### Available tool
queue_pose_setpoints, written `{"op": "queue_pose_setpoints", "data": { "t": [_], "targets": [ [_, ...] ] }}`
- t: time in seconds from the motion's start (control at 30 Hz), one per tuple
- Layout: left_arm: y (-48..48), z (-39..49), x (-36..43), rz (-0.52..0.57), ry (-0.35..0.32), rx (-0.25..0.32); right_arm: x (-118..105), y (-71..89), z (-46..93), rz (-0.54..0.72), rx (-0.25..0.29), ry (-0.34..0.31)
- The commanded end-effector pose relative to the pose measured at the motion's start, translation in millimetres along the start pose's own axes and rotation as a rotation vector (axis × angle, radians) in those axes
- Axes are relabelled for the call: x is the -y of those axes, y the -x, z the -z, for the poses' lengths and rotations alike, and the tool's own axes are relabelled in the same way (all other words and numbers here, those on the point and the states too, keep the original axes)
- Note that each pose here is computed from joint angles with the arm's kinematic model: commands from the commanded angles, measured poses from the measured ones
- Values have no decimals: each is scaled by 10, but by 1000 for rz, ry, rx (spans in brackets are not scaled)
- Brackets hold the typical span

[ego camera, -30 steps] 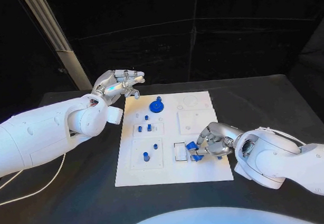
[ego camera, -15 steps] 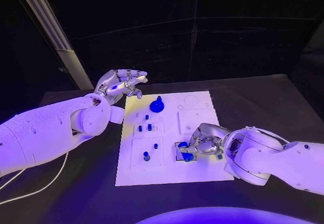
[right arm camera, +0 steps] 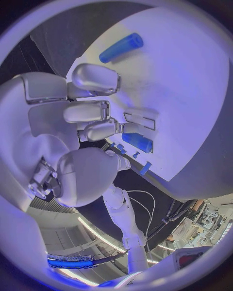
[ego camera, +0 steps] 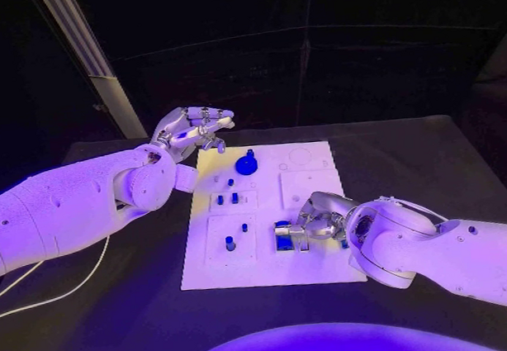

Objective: Assemble the parts on the task board

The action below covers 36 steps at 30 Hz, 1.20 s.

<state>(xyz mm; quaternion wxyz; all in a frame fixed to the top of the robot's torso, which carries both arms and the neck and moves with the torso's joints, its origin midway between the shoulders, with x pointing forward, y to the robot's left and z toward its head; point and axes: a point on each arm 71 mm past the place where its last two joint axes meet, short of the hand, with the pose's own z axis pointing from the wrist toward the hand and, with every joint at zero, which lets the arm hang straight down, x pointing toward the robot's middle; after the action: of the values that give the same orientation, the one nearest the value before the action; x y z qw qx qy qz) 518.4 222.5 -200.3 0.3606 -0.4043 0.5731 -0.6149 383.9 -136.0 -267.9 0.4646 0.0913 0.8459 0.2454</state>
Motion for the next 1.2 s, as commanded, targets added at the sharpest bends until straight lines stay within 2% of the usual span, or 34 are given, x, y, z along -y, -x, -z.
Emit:
{"op": "queue_pose_setpoints", "data": {
  "t": [0.03,0.37,0.53,0.7,0.83,1.0,1.2],
  "targets": [
    [-17,-5,12,7,-4,-17,-8,32,17,52,32,4],
    [3,4,12,6,-2,-14,-50,29,88,102,22,62],
    [6,7,12,6,-1,-14,-24,65,108,110,55,61],
    [16,11,12,5,-1,-11,96,147,163,56,92,60],
    [37,25,14,3,0,-7,246,234,275,28,110,68],
    [69,39,15,1,1,0,457,339,405,40,127,47],
    [95,46,14,-2,2,6,613,398,467,91,124,20]
  ]
}}
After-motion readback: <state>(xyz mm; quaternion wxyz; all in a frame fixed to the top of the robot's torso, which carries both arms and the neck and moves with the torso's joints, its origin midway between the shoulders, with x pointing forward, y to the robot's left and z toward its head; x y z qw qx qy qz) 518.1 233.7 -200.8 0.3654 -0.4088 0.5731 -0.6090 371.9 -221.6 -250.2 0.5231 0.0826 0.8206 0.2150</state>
